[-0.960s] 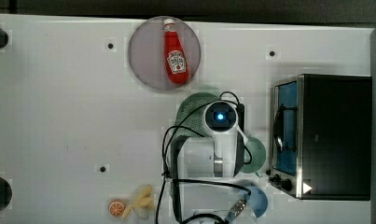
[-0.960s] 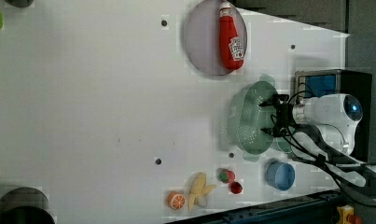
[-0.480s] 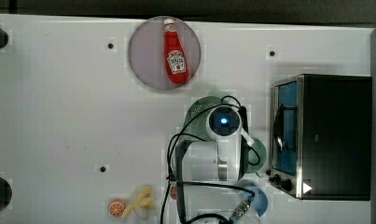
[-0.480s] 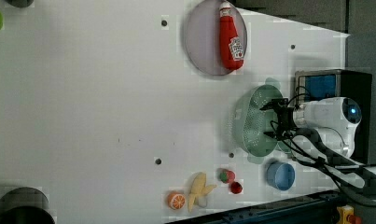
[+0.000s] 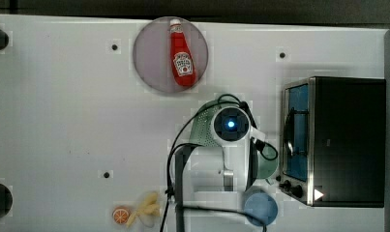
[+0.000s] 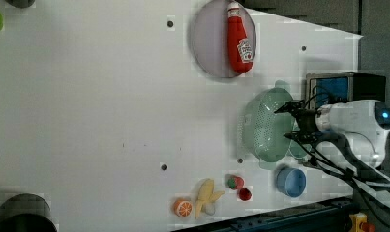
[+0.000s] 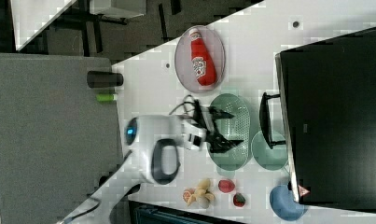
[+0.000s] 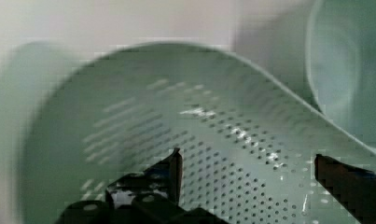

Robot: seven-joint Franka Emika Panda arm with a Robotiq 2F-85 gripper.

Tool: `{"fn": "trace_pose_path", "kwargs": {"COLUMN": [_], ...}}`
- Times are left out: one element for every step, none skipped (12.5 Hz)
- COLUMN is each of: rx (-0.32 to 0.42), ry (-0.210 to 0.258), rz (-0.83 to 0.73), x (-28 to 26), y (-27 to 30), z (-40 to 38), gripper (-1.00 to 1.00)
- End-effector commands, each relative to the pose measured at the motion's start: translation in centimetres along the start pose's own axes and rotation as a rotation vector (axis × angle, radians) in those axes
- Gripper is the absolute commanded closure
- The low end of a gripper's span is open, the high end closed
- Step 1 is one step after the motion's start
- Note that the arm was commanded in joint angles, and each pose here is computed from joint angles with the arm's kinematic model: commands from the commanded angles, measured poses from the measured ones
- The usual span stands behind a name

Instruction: Drag strainer left to right.

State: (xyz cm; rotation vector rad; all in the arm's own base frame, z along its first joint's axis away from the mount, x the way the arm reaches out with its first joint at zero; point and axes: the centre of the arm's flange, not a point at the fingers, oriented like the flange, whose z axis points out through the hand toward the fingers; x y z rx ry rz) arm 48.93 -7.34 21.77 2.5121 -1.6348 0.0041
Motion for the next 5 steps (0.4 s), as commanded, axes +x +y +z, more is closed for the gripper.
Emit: {"fn": "trace_pose_path", "kwargs": {"rx": [0.144, 0.148, 0.146, 0.139, 0.124], "ry": [0.093, 0.094, 0.093, 0.083, 0.068], "rz": [-0.249, -0.243, -0.242, -0.24, -0.24], "x": [0.0, -0.3, -0.7, -1.5, -2.4], "y": [-1.7, -1.2, -0.7, -0.1, 0.7], "z": [-11.1, -13.9, -16.9, -19.8, -22.6], "gripper": [-1.0, -1.0, -1.0, -1.0, -1.0]}}
